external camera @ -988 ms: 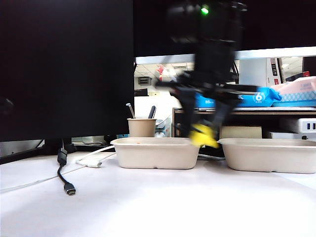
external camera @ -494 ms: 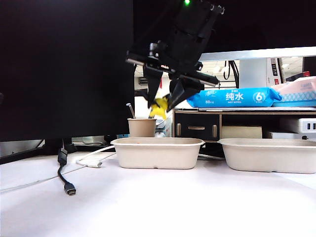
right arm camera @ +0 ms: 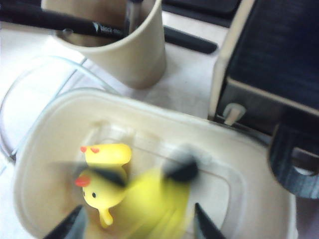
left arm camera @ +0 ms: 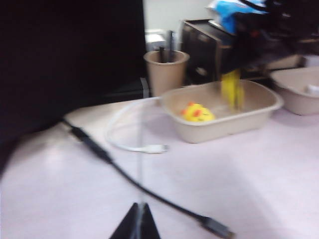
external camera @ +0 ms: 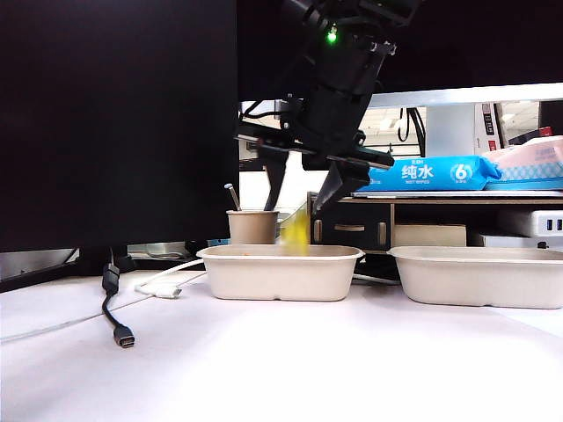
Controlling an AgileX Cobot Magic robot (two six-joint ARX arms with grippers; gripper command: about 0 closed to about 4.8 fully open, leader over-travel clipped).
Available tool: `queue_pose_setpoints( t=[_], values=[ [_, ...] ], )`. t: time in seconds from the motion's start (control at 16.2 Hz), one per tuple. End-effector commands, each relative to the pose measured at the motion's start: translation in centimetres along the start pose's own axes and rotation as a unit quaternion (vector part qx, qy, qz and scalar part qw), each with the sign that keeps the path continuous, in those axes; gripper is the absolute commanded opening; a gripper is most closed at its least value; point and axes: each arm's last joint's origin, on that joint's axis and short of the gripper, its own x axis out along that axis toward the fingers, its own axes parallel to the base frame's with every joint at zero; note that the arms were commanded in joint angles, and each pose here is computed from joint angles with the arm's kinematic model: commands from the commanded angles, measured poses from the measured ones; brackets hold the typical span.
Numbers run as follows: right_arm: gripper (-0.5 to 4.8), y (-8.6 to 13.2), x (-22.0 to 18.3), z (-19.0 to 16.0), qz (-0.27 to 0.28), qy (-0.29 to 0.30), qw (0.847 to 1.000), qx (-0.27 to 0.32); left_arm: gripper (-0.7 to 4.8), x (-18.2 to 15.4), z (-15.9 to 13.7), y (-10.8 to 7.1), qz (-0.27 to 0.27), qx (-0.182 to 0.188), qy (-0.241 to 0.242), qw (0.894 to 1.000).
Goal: Put the dolls with similar colors into the same paper box, while dolls with different colors go into separate paper boxes.
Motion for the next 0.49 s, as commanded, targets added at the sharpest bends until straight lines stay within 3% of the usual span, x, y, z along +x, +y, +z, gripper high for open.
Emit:
queue_pose_setpoints(
  t=[0.06,0.12,0.25,0.37,0.49],
  values=[
    [2.65,0.3,-0.1,0.3,0.005,-0.014,1.0,-0.002,-0.05,-0.1,0.2,0.4,0.022,-0.002,-0.008,1.0],
    [2.25,0.2,-0.2,0.3,0.005,-0.015,1.0,-0.002,-0.05,-0.1,0.2,0.5,0.027,-0.003,-0.007,1.0],
    [-0.06,0.3,-1.1,0.4,0.016,-0.009,1.0,-0.003,-0.05,-0.1,0.2,0.6,0.031,-0.003,-0.01,0.999],
    [-0.06,0.6,-2.6,0.5,0.002,-0.019,1.0,-0.018,-0.05,-0.1,0.2,0.6,0.032,-0.002,-0.012,0.999],
    [-0.06,1.8,-5.6,0.0,-0.063,-0.086,0.991,-0.081,-0.05,-0.1,0.2,0.6,0.032,-0.002,-0.012,0.999]
  ],
)
